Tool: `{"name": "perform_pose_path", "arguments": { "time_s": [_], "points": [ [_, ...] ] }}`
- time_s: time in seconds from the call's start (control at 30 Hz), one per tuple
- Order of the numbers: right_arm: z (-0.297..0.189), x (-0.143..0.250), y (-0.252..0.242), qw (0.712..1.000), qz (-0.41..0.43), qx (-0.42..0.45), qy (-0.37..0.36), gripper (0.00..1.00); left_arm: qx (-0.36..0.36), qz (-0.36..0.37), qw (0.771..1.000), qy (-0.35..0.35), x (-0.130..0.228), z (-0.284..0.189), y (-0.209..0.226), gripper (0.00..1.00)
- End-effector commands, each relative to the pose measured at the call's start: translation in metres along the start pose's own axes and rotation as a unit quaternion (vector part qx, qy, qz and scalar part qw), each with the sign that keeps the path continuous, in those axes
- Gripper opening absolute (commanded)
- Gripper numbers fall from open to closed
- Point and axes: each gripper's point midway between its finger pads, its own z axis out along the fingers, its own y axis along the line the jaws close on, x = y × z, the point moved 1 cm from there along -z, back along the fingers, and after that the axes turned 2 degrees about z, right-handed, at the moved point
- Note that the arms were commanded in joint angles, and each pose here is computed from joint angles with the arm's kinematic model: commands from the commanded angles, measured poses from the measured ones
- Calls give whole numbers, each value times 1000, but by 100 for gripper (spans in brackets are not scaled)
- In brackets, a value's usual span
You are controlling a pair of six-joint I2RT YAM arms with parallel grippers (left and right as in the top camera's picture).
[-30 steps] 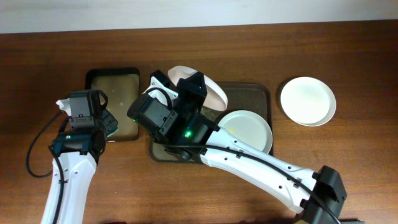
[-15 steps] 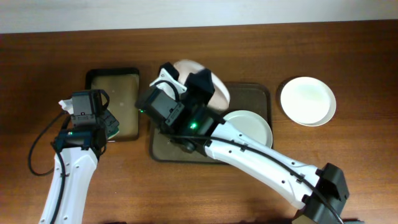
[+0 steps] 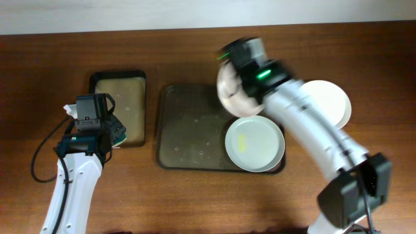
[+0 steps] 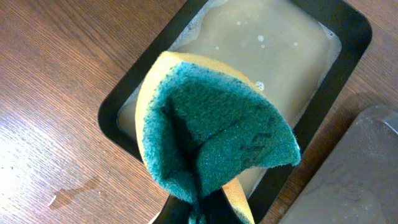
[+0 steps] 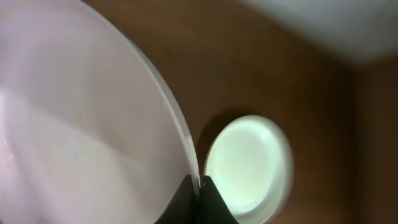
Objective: Clean dirty plates on tray and stack at the side
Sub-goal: 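Stack the pink plate onto the cream plate and release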
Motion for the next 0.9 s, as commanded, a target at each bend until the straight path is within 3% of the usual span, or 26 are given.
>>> {"name": "perform_pose_path", "arguments": {
  "time_s": [0.0,0.17,0.3,0.37,0.47,0.53,0.6,0.67,0.77,0.87],
  "points": [
    [25,16,-38,963,172,-193,78,4,3,7,1000,4,2,1,0,0],
    [71,69,-152,919,329,-169,138,4,3,7,1000,3,1,1,0,0],
    [93,101,-179,899,377,-162,153,4,5,6,1000,0,0,1,-1,0],
    [103,113,-180,896,385,-158,156,4,5,6,1000,0,0,1,-1,0],
    [120,128,-178,898,384,-140,160,16,4,6,1000,0,0,1,-1,0],
    [129,138,-176,901,382,-127,163,9,4,7,1000,1,0,1,-1,0],
    [134,145,-174,901,382,-122,165,13,4,7,1000,1,1,1,-1,0],
    [135,146,-175,902,381,-119,166,29,4,7,1000,1,0,1,-1,0],
    [132,139,-166,897,384,-150,160,28,9,7,1000,4,1,1,-3,0],
    [128,126,-149,888,385,-202,148,20,9,6,1000,3,1,1,-3,0]
  ]
}}
